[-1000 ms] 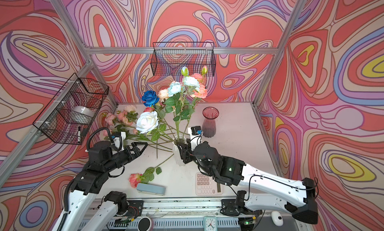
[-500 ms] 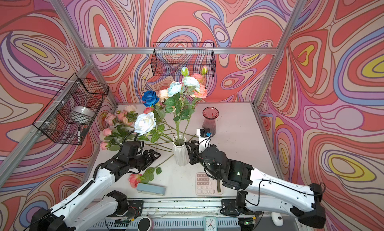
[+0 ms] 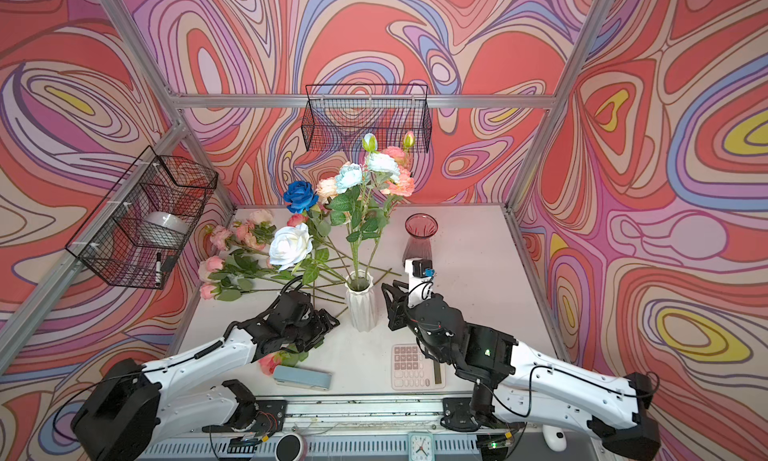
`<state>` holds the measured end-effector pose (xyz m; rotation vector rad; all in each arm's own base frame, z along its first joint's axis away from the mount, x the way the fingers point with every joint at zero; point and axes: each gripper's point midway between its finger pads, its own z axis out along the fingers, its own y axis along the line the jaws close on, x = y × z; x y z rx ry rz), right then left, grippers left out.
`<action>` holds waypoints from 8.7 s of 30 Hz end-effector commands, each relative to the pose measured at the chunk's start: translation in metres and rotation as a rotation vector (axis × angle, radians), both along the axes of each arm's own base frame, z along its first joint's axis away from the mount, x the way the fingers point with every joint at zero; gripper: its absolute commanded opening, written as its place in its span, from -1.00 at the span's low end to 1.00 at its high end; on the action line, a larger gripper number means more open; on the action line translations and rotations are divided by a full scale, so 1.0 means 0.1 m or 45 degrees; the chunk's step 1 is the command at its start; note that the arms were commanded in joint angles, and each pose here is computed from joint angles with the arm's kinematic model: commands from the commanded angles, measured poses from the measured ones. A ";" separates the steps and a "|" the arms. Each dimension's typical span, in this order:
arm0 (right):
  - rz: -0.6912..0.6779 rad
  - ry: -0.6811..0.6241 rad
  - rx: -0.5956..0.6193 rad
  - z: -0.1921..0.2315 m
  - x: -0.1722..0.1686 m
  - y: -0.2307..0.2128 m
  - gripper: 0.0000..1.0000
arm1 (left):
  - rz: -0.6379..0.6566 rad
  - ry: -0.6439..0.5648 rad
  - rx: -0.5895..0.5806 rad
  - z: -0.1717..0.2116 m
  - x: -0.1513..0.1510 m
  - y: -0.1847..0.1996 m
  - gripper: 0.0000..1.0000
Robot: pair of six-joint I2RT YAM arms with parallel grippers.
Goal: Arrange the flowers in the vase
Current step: 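Open the right gripper and draw back while the left gripper lowers to the stems, then close the left gripper on a pink rose stem and lift it, then grasp the pink rose stem with the right gripper while the left holds it, then carry the pink rose over the vase with the right gripper while the left opens, then lower the pink rose stem into the white vase with the right gripper, then open the right gripper and draw back while the left gripper moves to the stems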
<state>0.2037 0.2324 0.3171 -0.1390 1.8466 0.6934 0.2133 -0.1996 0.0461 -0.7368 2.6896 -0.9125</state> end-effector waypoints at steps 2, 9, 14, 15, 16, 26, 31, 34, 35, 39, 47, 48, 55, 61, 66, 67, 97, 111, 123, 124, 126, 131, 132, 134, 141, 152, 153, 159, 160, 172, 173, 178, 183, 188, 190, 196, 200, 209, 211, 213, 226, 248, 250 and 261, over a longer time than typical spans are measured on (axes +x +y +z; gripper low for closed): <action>-0.035 -0.001 -0.024 -0.06 0.00 -0.08 -0.39 | 0.029 0.005 0.011 -0.04 0.08 -0.04 0.31; -0.033 0.001 -0.022 -0.07 -0.01 -0.09 -0.40 | 0.070 -0.048 0.207 -0.09 0.34 0.17 0.18; -0.040 -0.004 -0.008 -0.05 -0.02 -0.14 -0.40 | 0.127 -0.088 0.326 -0.10 0.61 0.40 0.13; -0.042 -0.003 -0.004 -0.05 -0.02 -0.15 -0.40 | 0.136 -0.093 0.359 -0.10 0.67 0.46 0.13; -0.042 -0.002 -0.005 -0.05 -0.03 -0.16 -0.41 | 0.150 -0.094 0.378 -0.10 0.73 0.52 0.13; -0.045 -0.001 -0.003 -0.05 -0.03 -0.17 -0.41 | 0.270 -0.055 0.533 -0.22 1.16 0.98 0.18; -0.049 -0.002 -0.004 -0.05 -0.03 -0.19 -0.41 | 0.346 -0.056 0.522 -0.26 1.31 1.07 0.18; -0.050 -0.003 -0.004 -0.05 -0.03 -0.19 -0.42 | 0.389 -0.041 0.504 -0.27 1.36 1.09 0.05; -0.053 -0.003 -0.007 -0.05 -0.03 -0.19 -0.42 | 0.401 -0.036 0.490 -0.28 1.38 1.07 -0.01; -0.057 -0.009 -0.009 -0.04 -0.02 -0.20 -0.42 | 0.496 0.002 0.414 -0.33 1.40 1.05 -0.17; -0.053 -0.013 -0.017 -0.02 -0.03 -0.21 -0.42 | 0.701 -0.022 0.290 -0.22 1.63 1.09 -0.34; -0.054 -0.013 -0.017 -0.02 -0.03 -0.21 -0.43 | 0.722 -0.027 0.291 -0.18 1.66 1.11 -0.38; -0.067 -0.022 -0.016 0.00 -0.04 -0.27 -0.43 | 0.800 -0.065 0.275 0.04 1.82 1.19 -0.63; -0.071 -0.031 -0.032 0.01 -0.02 -0.26 -0.44 | 0.845 -0.141 0.230 0.33 1.91 1.20 -0.72; -0.073 -0.036 -0.043 0.01 -0.01 -0.25 -0.44 | 0.859 -0.249 0.212 0.72 1.96 1.24 -0.86; -0.074 -0.036 -0.046 0.01 -0.02 -0.25 -0.44 | 0.860 -0.270 0.211 0.79 1.96 1.25 -0.90; 0.379 -0.158 -0.071 0.36 -0.31 0.31 -0.11 | 0.602 -1.068 0.365 3.11 0.21 1.81 -1.00; 0.968 -0.233 -0.225 0.35 -1.08 1.38 0.05 | -0.130 -1.466 -0.068 3.90 -0.84 0.98 -1.00; 1.035 -0.382 -0.323 0.61 -1.49 2.05 0.22 | -0.451 -1.741 -0.191 4.08 -1.49 0.76 -1.00; 1.048 -0.384 -0.315 0.62 -1.51 2.08 0.21 | -0.464 -1.754 -0.194 4.08 -1.52 0.76 -1.00; 1.084 -0.393 -0.291 0.67 -1.56 2.11 0.15 | -0.479 -1.765 -0.202 4.09 -1.56 0.75 -1.00; 1.175 -0.383 -0.269 0.71 -1.68 2.20 -0.50 | -0.499 -1.741 -0.223 4.08 -1.53 0.71 -1.00; 1.182 -0.380 -0.277 0.70 -1.69 2.21 -0.59 | -0.507 -1.740 -0.235 4.08 -1.53 0.70 -1.00; 1.194 -0.377 -0.280 0.69 -1.70 2.23 -0.77 | -0.523 -1.748 -0.261 4.10 -1.53 0.68 -0.95; 1.139 -0.423 -0.203 0.83 -1.65 2.11 -1.00 | -0.549 -1.736 -0.318 4.15 -1.49 0.62 -0.20; 0.831 -0.593 -0.048 1.21 -1.33 1.47 -1.00 | -0.325 -1.887 -0.305 4.29 -1.46 0.82 0.99; 0.768 -0.618 -0.039 1.25 -1.27 1.38 -1.00 | -0.298 -1.910 -0.291 4.28 -1.46 0.85 1.00; 0.351 -0.883 -0.020 1.58 -0.91 0.85 -1.00 | -0.214 -1.838 -0.222 4.02 -1.28 0.92 0.99; 0.284 -0.931 -0.034 1.61 -0.87 0.80 -1.00 | -0.214 -1.821 -0.217 3.97 -1.25 0.91 0.99; -0.068 -1.062 0.070 1.79 -0.10 0.38 -1.00 | -0.200 -1.690 -0.209 3.66 -1.01 0.87 0.99; -0.074 -1.047 0.082 1.77 -0.03 0.35 -1.00 | -0.199 -1.688 -0.209 3.66 -1.00 0.87 0.99; -0.083 -1.019 0.116 1.73 0.14 0.30 -1.00 | -0.200 -1.678 -0.204 3.63 -0.98 0.86 1.00; -0.054 -0.994 0.113 1.65 0.21 0.39 -1.00 | -0.204 -1.660 -0.207 3.59 -0.93 0.85 1.00; -0.051 -0.934 0.049 1.34 0.34 0.53 -1.00 | -0.203 -1.647 -0.208 3.56 -0.89 0.84 0.99; -0.056 -0.912 0.017 1.20 0.38 0.57 -1.00 | -0.202 -1.645 -0.206 3.56 -0.89 0.84 0.99; -0.021 -0.757 -0.067 0.66 0.49 0.70 -1.00 | -0.196 -1.625 -0.193 3.51 -0.84 0.84 1.00; -0.010 -0.589 -0.116 0.27 0.55 0.72 -1.00 | -0.190 -1.591 -0.179 3.42 -0.78 0.84 0.99; 0.002 -0.182 -0.231 -0.10 0.55 0.67 -0.48 | -0.168 -1.459 -0.151 3.21 -0.59 0.83 0.98; 0.005 -0.104 -0.243 -0.12 0.53 0.65 -0.19 | -0.154 -1.422 -0.140 3.16 -0.55 0.84 0.98; 0.026 -0.067 -0.235 -0.10 0.49 0.65 0.00 | -0.132 -1.378 -0.117 3.10 -0.51 0.86 0.97; 0.111 0.056 -0.163 -0.08 0.21 0.43 0.38 | 0.114 -0.872 0.067 2.24 -0.05 1.09 0.95; 0.256 -0.002 -0.072 -0.21 -0.16 0.10 -0.05 | 0.495 -0.522 0.124 0.96 1.42 1.42 0.17; 0.249 -0.005 -0.066 -0.21 -0.17 0.07 -0.08 | 0.496 -0.490 0.129 0.86 1.60 1.44 0.10; 0.225 -0.008 -0.060 -0.22 -0.18 -0.01 -0.14 | 0.501 -0.385 0.165 0.43 2.33 1.43 -0.13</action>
